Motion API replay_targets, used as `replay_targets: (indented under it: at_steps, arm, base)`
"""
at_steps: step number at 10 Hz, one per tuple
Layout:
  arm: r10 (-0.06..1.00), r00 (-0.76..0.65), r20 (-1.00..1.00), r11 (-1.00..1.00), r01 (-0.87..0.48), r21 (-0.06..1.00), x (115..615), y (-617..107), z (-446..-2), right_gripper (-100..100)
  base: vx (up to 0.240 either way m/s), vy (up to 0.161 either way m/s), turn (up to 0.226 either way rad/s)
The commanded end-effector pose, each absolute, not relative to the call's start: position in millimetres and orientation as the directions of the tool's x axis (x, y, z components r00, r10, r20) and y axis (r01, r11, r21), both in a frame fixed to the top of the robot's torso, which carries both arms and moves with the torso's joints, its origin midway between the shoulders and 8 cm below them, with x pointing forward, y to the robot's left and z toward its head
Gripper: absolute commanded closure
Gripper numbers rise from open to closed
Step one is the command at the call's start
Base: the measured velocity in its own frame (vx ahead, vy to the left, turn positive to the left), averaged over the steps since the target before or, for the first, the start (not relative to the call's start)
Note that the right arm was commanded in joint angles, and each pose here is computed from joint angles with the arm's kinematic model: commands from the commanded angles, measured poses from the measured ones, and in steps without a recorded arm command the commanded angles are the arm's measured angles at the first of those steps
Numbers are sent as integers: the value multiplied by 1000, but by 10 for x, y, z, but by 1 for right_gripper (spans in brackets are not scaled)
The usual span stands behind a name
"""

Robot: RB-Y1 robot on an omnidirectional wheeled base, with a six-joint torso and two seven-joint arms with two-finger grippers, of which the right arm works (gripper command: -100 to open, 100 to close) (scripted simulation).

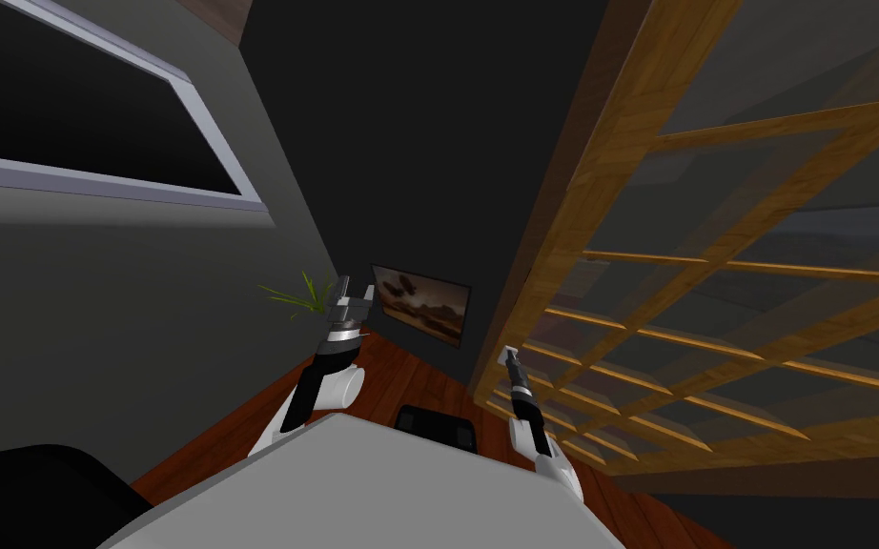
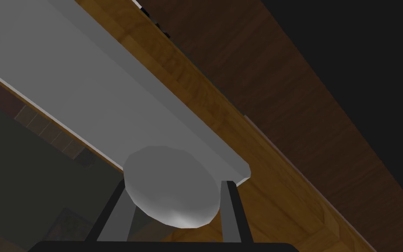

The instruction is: Pull the door open

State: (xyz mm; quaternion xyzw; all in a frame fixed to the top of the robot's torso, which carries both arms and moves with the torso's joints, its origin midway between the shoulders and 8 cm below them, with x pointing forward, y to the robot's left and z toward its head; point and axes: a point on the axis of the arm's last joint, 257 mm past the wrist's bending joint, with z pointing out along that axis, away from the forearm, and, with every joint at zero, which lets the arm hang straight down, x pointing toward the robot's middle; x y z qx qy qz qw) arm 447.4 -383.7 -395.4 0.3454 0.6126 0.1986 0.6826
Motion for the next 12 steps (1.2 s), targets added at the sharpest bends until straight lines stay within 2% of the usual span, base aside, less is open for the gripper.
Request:
replay_targets:
  at_steps: [1, 4, 12]
  arm:
    - [729, 161, -665, 650, 143, 746, 4471, -3706, -3994, 100]
    - [729, 161, -665, 650, 143, 746, 4471, -3706, -3994, 100]
    - [846, 214, -488, 474, 115, 873, 4432, -3835, -3988, 100]
  base:
    - [-20, -6, 40]
    - [-3, 0, -1]
    - [-28, -9, 59]
